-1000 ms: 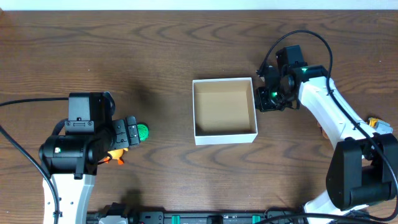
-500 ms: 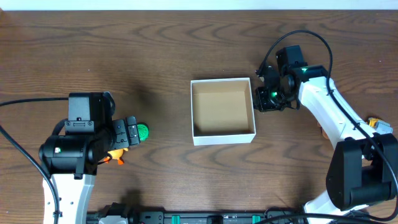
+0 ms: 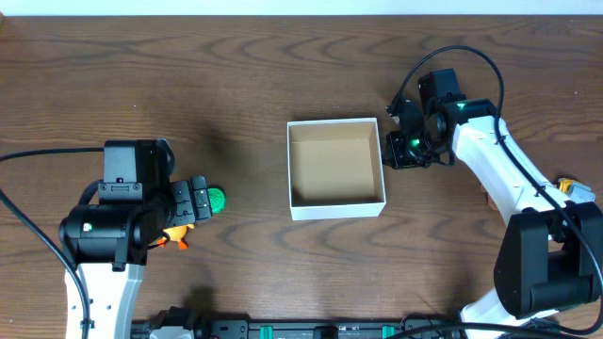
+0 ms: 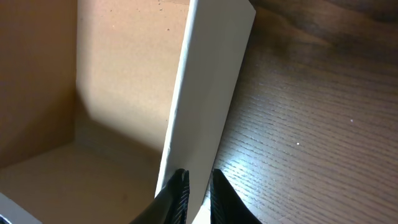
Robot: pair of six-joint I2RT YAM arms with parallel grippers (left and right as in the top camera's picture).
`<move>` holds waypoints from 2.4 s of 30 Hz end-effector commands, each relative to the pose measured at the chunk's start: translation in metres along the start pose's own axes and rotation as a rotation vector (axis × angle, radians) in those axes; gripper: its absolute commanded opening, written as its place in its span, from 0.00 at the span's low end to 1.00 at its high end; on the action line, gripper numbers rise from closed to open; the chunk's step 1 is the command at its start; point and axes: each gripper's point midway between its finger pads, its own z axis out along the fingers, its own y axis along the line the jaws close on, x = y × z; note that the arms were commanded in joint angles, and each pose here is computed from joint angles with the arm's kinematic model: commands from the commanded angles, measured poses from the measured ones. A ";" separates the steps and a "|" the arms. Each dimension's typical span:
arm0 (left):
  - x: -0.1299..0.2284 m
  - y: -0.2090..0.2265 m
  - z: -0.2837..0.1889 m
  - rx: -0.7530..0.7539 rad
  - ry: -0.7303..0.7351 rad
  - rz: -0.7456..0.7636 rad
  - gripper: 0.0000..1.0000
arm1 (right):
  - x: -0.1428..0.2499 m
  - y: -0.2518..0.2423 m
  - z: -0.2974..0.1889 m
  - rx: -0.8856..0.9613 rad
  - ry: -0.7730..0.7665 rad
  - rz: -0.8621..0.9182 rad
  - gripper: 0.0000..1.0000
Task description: Pack container
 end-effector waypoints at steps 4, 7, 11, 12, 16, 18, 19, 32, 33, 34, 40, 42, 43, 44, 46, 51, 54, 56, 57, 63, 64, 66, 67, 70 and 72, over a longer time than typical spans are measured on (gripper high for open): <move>-0.004 0.001 -0.003 -0.001 -0.011 -0.010 0.98 | 0.003 0.009 0.003 -0.038 0.014 -0.002 0.15; -0.004 0.001 -0.003 -0.001 -0.011 -0.010 0.98 | 0.003 0.011 0.003 -0.054 0.014 -0.006 0.15; -0.004 0.001 -0.003 -0.001 -0.011 -0.010 0.98 | 0.003 0.013 0.003 -0.060 0.014 -0.006 0.16; -0.004 0.001 -0.003 -0.001 -0.011 -0.010 0.98 | 0.003 0.013 0.003 -0.060 0.014 -0.006 0.16; -0.004 0.001 -0.003 -0.001 -0.011 -0.010 0.98 | 0.003 0.013 0.003 -0.061 0.014 -0.007 0.16; -0.004 0.001 -0.003 -0.001 -0.011 -0.010 0.98 | 0.003 0.013 0.003 -0.061 0.014 -0.007 0.16; -0.004 0.001 -0.003 -0.001 -0.011 -0.010 0.98 | 0.003 0.013 0.003 -0.061 0.015 -0.006 0.16; -0.004 0.001 -0.003 -0.001 -0.011 -0.010 0.98 | 0.004 0.021 0.002 -0.106 0.015 -0.025 0.16; -0.004 0.001 -0.003 -0.001 -0.011 -0.010 0.98 | 0.004 0.021 0.002 -0.105 0.015 -0.025 0.16; -0.004 0.001 -0.003 -0.001 -0.011 -0.010 0.98 | 0.004 0.021 0.002 -0.105 0.015 -0.025 0.16; -0.004 0.001 -0.003 -0.001 -0.011 -0.010 0.98 | 0.000 0.012 0.003 -0.056 0.000 -0.028 0.17; -0.005 0.001 -0.003 -0.001 -0.016 -0.010 0.98 | -0.009 -0.011 0.000 0.069 -0.036 0.023 0.19; -0.006 0.000 -0.003 0.000 -0.020 -0.010 0.98 | -0.013 -0.020 -0.004 0.113 -0.056 0.049 0.21; -0.007 0.000 -0.003 0.001 -0.023 -0.010 0.98 | -0.018 -0.029 -0.010 0.151 -0.078 0.073 0.22; -0.008 0.000 -0.003 0.002 -0.029 -0.010 0.98 | -0.029 -0.046 -0.033 0.219 -0.135 0.145 0.24; -0.008 0.000 -0.003 0.002 -0.029 -0.010 0.98 | -0.041 -0.091 -0.124 0.379 -0.337 0.349 0.42; -0.008 0.000 -0.003 0.002 -0.029 -0.010 0.98 | -0.034 -0.113 -0.186 0.440 -0.480 0.427 0.99; -0.008 0.000 -0.003 0.002 -0.029 -0.010 0.98 | -0.019 -0.127 -0.221 0.470 -0.559 0.487 0.99; -0.008 0.000 -0.003 0.002 -0.029 -0.010 0.98 | -0.010 -0.134 -0.233 0.483 -0.577 0.520 0.99; -0.008 0.000 -0.003 0.002 -0.029 -0.010 0.98 | 0.093 -0.199 -0.265 0.622 -0.475 0.894 0.99; -0.008 0.000 -0.003 0.002 -0.029 -0.010 0.98 | 0.104 -0.209 -0.266 0.632 -0.451 0.922 0.99; -0.008 0.000 -0.003 0.002 -0.029 -0.010 0.98 | 0.125 -0.230 -0.267 0.648 -0.409 0.969 0.99; -0.008 0.000 -0.003 0.002 -0.029 -0.010 0.98 | 0.132 -0.238 -0.265 0.634 -0.394 0.996 0.99; -0.008 0.000 -0.003 0.002 -0.029 -0.010 0.98 | 0.137 -0.256 -0.253 0.577 -0.358 0.999 0.99; -0.008 0.000 -0.003 0.002 -0.029 -0.010 0.98 | 0.143 -0.268 -0.244 0.589 -0.308 1.013 0.99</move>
